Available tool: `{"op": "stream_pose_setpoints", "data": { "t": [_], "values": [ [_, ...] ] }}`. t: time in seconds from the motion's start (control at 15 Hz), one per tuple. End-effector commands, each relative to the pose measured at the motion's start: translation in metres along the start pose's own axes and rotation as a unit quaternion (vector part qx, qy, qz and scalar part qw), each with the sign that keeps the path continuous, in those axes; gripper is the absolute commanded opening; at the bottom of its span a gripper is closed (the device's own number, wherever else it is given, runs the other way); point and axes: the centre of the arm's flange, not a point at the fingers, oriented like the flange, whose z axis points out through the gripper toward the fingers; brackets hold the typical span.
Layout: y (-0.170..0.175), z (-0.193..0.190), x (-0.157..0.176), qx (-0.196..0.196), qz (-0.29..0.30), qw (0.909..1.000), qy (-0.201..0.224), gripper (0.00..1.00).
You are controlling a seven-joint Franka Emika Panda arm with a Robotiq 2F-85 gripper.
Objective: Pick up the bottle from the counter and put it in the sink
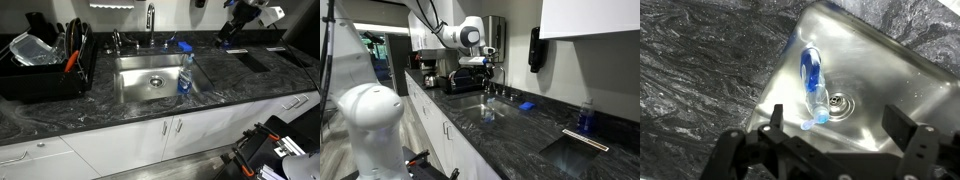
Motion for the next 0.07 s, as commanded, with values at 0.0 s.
{"op": "stream_pose_setpoints", "data": {
  "t": [0.0],
  "values": [
    [0.0000, 0.0000, 0.0000, 0.000, 0.000, 1.0000, 0.000, 1.00]
  ]
}}
